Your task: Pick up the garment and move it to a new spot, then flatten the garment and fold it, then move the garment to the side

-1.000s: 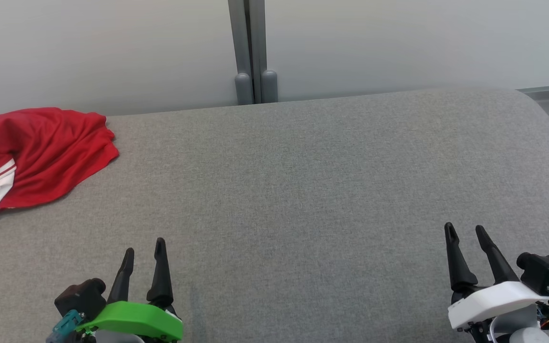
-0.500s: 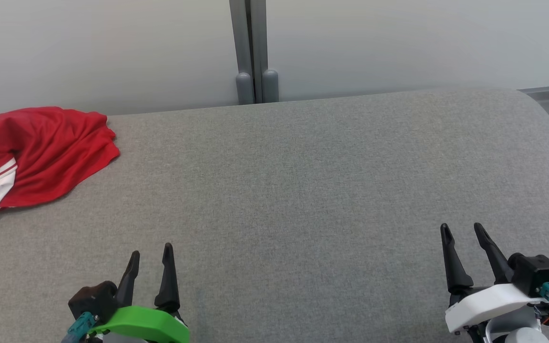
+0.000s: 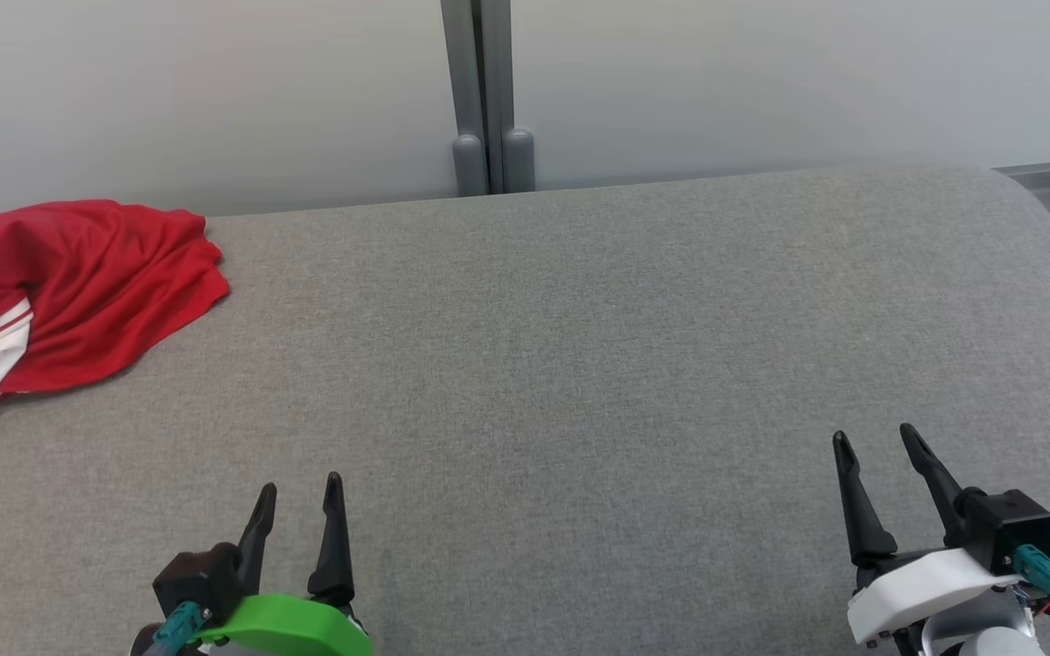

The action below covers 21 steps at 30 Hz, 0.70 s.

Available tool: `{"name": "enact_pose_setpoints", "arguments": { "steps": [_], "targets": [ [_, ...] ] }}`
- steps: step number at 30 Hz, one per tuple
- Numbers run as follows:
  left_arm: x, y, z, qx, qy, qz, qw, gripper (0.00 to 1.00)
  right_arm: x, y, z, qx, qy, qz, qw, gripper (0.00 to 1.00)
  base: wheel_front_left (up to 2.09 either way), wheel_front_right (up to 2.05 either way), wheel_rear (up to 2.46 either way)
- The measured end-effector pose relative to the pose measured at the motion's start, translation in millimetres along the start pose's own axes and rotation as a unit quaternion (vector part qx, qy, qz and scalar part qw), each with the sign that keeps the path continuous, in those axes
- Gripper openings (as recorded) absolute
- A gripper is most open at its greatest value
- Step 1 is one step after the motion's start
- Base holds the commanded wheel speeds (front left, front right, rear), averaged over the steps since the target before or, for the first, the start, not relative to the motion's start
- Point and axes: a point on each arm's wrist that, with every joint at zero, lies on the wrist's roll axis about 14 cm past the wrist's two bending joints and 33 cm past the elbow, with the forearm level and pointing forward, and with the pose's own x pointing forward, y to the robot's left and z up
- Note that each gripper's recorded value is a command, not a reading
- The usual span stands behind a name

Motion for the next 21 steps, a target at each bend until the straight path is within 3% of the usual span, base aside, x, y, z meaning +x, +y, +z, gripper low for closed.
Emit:
{"name": "enact_pose_setpoints", "arguments": {
  "steps": [21],
  "targets": [
    [-1.2,-0.5,-4.7,0.031,0.002,-0.004,0.999,1.0,0.3,4.3,-1.3,-0.044,-0.001,0.014,0.999,1.0,0.0,0.0,0.0]
  ]
}}
